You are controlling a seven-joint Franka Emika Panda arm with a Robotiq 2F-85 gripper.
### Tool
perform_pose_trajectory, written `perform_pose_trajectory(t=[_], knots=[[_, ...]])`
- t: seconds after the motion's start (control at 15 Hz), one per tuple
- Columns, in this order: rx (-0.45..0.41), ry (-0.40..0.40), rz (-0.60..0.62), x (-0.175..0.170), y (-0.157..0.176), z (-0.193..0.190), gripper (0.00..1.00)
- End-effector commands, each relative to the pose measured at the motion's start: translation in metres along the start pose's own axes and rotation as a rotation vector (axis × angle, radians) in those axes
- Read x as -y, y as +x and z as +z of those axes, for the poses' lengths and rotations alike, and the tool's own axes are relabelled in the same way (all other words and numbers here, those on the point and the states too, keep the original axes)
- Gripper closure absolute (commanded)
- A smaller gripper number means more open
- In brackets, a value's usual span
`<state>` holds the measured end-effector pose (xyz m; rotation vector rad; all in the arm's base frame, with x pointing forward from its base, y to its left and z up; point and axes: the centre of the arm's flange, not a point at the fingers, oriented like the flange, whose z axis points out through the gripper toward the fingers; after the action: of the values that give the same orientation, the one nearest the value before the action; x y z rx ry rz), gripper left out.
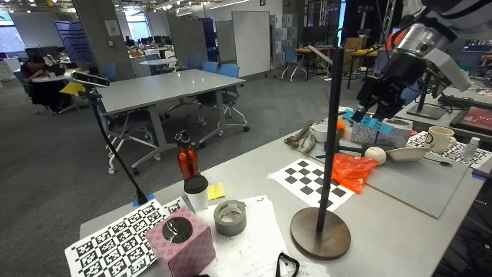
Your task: Take the peg from the table and hang it on the black stand
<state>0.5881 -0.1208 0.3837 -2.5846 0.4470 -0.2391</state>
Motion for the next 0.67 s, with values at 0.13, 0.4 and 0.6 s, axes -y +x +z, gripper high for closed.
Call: perform_pose_trajectory(t=[0.13,0.4,0.6], knots=[[0.011,0.009,0.009,-0.0042,-0.0006,0.0018,0.37],[0.017,0.020,0.000,-0.0035,0.0016,0.0052,0.62],[0.024,0.041,-0.008,-0.0007,0.0044,0.0088,0.62]])
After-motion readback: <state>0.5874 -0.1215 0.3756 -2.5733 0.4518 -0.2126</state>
